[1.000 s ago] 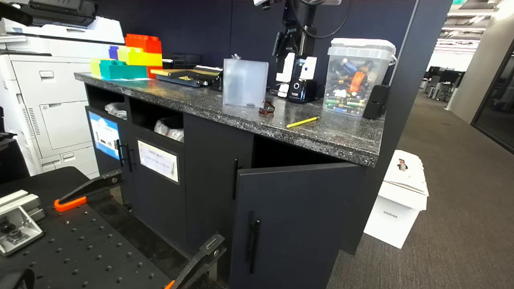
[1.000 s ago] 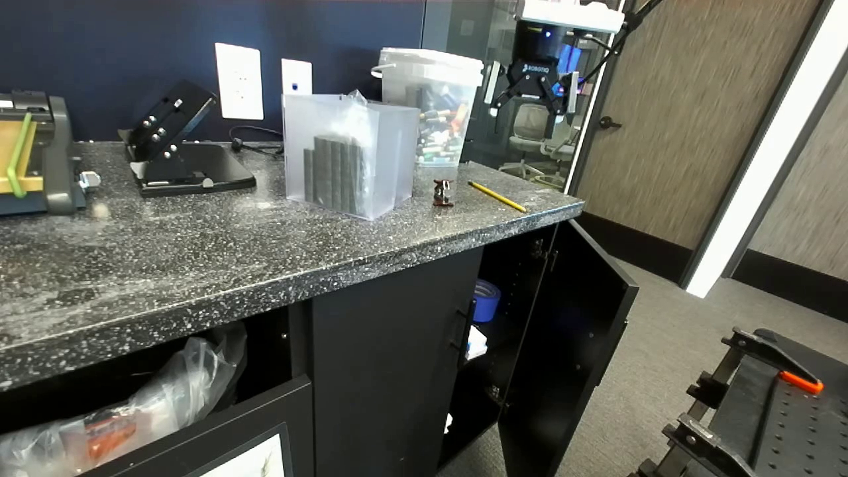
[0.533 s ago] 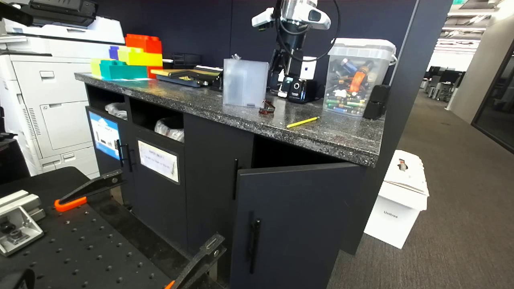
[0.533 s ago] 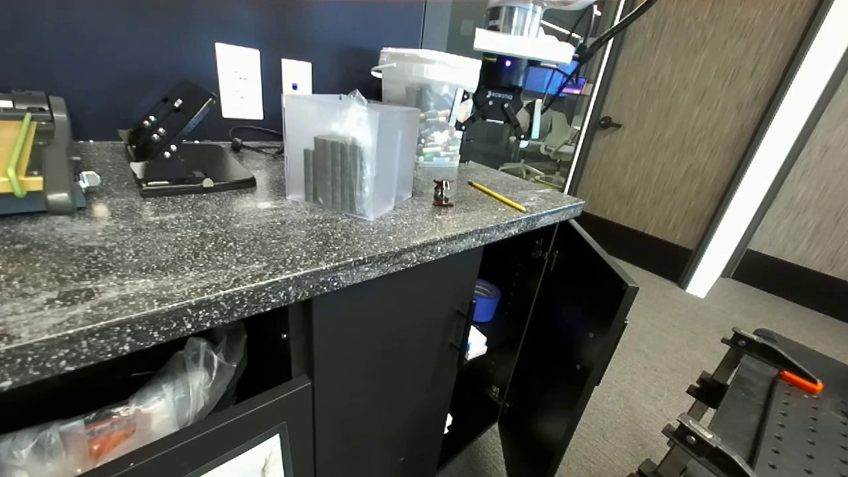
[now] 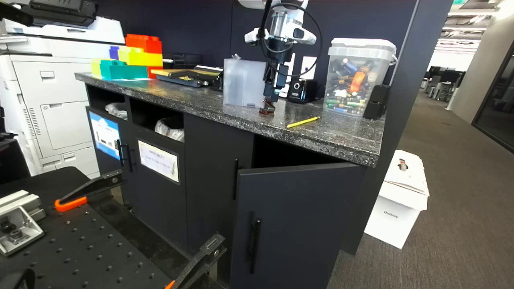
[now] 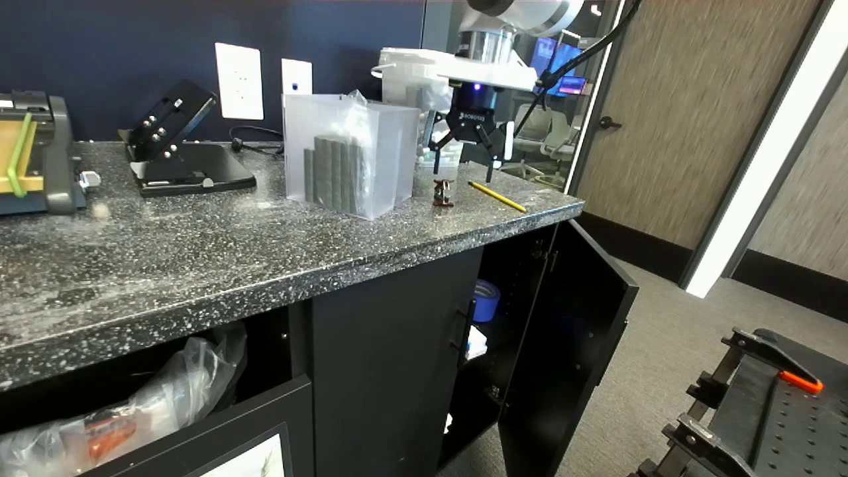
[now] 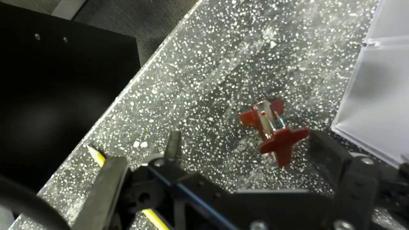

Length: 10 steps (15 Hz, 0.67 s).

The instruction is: Move the red object to the left

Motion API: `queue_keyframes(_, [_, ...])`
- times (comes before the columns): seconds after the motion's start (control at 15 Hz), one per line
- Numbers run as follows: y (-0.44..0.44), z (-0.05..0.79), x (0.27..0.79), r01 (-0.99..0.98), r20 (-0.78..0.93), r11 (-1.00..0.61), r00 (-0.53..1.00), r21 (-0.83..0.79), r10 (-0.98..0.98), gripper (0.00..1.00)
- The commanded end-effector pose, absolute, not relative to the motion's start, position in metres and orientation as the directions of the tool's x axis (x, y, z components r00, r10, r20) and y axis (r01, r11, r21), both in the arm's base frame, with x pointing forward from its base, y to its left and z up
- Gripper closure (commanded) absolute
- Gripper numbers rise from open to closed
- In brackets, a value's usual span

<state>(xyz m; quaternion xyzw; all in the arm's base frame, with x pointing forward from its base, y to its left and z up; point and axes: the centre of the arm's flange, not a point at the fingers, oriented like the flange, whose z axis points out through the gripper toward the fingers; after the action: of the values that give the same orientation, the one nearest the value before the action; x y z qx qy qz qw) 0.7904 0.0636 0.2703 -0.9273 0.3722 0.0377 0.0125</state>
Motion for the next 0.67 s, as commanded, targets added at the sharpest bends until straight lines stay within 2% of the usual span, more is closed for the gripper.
queue_keyframes(0.0, [0.068, 0.263, 0.833, -0.721, -0.079, -0.692, 0.689, 0.023, -0.720, 0.00])
queue_keyframes(0.2, [0.070, 0.258, 0.836, -0.730, -0.075, -0.683, 0.680, 0.028, -0.730, 0.00])
queue_keyframes(0.27, [0.072, 0.255, 0.836, -0.730, -0.074, -0.682, 0.679, 0.032, -0.730, 0.25])
queue_keyframes(0.33, [0.073, 0.254, 0.835, -0.731, -0.073, -0.681, 0.678, 0.033, -0.731, 0.26])
queue_keyframes(0.4, [0.075, 0.252, 0.836, -0.733, -0.068, -0.679, 0.677, 0.033, -0.733, 0.32])
queue_keyframes(0.6, [0.075, 0.245, 0.836, -0.735, -0.063, -0.677, 0.674, 0.044, -0.736, 0.58])
